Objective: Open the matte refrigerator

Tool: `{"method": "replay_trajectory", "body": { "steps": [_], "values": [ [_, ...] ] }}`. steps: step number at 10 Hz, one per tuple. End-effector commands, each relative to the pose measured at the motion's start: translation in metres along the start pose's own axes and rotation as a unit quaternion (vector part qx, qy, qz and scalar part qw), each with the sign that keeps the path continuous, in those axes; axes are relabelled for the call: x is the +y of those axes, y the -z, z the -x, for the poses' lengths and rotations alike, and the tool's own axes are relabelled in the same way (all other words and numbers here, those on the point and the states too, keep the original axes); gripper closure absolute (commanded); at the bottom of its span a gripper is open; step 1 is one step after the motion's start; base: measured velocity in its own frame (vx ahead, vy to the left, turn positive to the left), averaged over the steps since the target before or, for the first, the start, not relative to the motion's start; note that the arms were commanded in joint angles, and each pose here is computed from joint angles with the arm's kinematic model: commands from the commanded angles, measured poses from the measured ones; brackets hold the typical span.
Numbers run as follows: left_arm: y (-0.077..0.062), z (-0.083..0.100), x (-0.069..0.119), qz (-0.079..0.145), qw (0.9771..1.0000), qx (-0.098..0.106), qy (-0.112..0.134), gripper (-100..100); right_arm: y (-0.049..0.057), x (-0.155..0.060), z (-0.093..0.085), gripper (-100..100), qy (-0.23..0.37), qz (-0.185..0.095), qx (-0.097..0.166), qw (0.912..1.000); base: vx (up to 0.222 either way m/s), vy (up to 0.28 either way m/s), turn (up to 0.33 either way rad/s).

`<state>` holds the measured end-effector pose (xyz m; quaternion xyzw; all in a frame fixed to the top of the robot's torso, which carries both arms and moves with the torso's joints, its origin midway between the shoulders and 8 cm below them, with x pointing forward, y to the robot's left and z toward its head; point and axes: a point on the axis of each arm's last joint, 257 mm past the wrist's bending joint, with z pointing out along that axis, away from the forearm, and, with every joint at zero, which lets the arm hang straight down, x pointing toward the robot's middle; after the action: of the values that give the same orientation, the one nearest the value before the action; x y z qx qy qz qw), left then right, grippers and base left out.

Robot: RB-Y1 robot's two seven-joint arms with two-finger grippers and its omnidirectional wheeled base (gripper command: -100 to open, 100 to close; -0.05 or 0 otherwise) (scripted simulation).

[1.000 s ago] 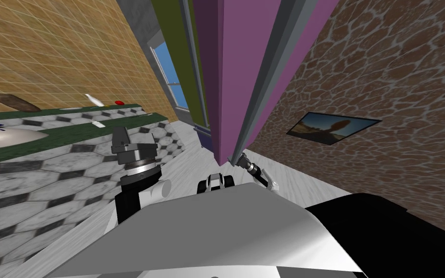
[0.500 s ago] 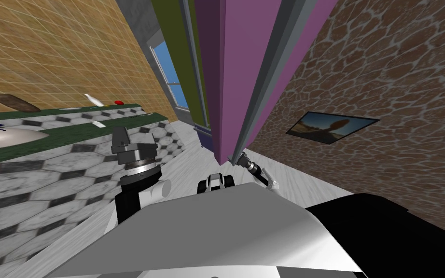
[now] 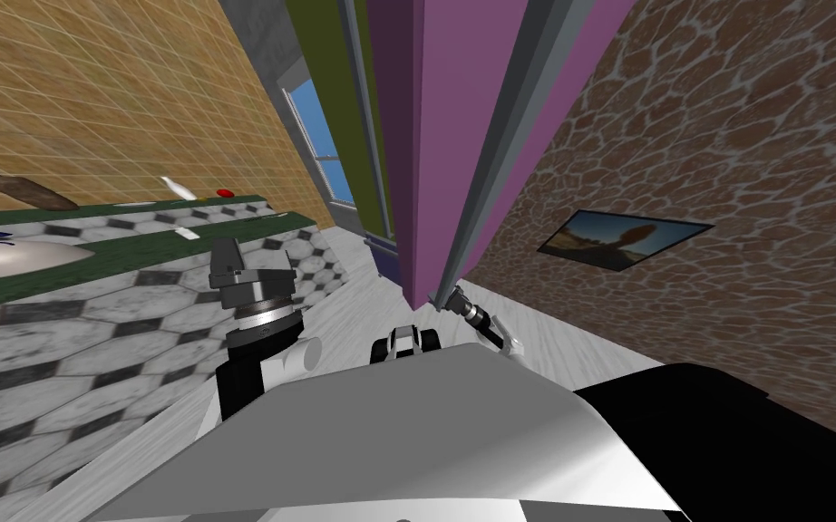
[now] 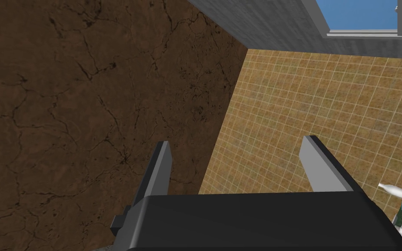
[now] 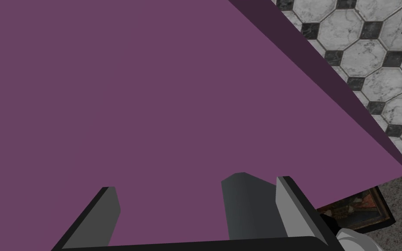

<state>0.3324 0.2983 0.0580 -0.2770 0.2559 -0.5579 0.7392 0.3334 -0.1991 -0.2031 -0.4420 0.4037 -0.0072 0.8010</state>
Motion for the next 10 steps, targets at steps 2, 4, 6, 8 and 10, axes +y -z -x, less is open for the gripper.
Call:
{"method": "replay_trajectory", "body": {
  "steps": [2,4,6,8,10],
  "values": [
    [0.000,0.000,0.000,0.000,1.0000,0.000,0.000,0,-0.003,-0.013,-0.001,-100,-0.001,-0.001,0.001,1.0000,-0.017,0.002,-0.014],
    [0.000,0.000,0.000,0.000,1.0000,0.000,0.000,0,-0.006,-0.026,-0.001,-100,-0.002,-0.002,0.001,1.0000,-0.054,0.034,-0.019],
    [0.000,0.000,0.000,0.000,1.0000,0.000,0.000,0,-0.008,-0.033,-0.001,-100,-0.003,-0.003,0.001,1.0000,-0.027,0.017,-0.001],
    [0.000,0.000,0.000,0.000,1.0000,0.000,0.000,0,-0.008,-0.033,-0.001,-100,-0.003,-0.003,0.001,1.0000,-0.006,0.004,-0.002],
    [0.000,0.000,0.000,0.000,1.0000,0.000,0.000,0,-0.009,-0.039,-0.001,-100,-0.003,-0.004,0.001,1.0000,-0.022,0.014,-0.010]
  ]
}}
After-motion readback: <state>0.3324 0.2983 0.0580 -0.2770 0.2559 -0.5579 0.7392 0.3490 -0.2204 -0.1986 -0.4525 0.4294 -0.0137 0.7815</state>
